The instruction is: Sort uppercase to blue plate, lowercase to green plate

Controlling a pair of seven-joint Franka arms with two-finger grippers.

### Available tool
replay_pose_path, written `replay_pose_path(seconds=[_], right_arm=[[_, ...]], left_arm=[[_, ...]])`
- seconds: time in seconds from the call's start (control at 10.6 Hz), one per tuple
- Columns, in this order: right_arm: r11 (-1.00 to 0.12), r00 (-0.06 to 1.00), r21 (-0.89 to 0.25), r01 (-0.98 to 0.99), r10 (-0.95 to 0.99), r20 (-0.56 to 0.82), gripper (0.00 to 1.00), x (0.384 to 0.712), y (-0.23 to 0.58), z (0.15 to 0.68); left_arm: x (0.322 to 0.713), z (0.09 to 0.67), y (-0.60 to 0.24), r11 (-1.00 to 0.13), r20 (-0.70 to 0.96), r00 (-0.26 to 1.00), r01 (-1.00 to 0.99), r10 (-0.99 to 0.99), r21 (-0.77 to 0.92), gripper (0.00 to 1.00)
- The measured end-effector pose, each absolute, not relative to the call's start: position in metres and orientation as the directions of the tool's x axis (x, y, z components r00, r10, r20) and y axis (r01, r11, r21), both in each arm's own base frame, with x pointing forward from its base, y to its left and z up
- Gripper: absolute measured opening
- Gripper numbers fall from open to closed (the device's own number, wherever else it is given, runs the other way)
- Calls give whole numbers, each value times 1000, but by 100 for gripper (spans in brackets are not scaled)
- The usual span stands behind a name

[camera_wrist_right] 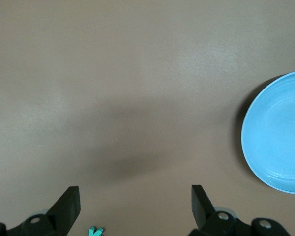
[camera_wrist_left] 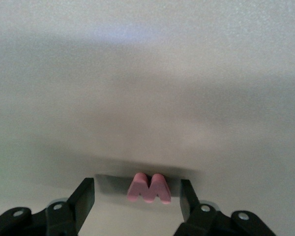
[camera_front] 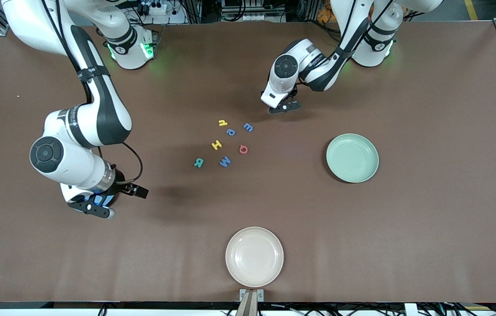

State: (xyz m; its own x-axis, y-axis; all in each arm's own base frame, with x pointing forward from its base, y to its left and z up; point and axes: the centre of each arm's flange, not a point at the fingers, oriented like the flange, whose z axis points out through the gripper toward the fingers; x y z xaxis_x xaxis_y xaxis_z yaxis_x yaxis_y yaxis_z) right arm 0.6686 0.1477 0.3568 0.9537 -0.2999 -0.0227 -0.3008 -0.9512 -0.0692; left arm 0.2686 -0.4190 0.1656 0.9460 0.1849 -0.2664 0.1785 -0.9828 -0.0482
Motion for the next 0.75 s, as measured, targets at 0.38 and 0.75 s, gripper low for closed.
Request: replay_pose_path(seconds=[0.38, 0.75], right_arm=[[-951, 953, -69, -303, -302, -22, 100, 669, 146, 357], [-951, 953, -69, -303, -302, -22, 100, 669, 146, 357]], left_arm=[[268, 164, -419, -981, -268, 943, 188, 195, -52, 66], [268, 164, -419, -974, -284, 931, 222, 228, -52, 65]])
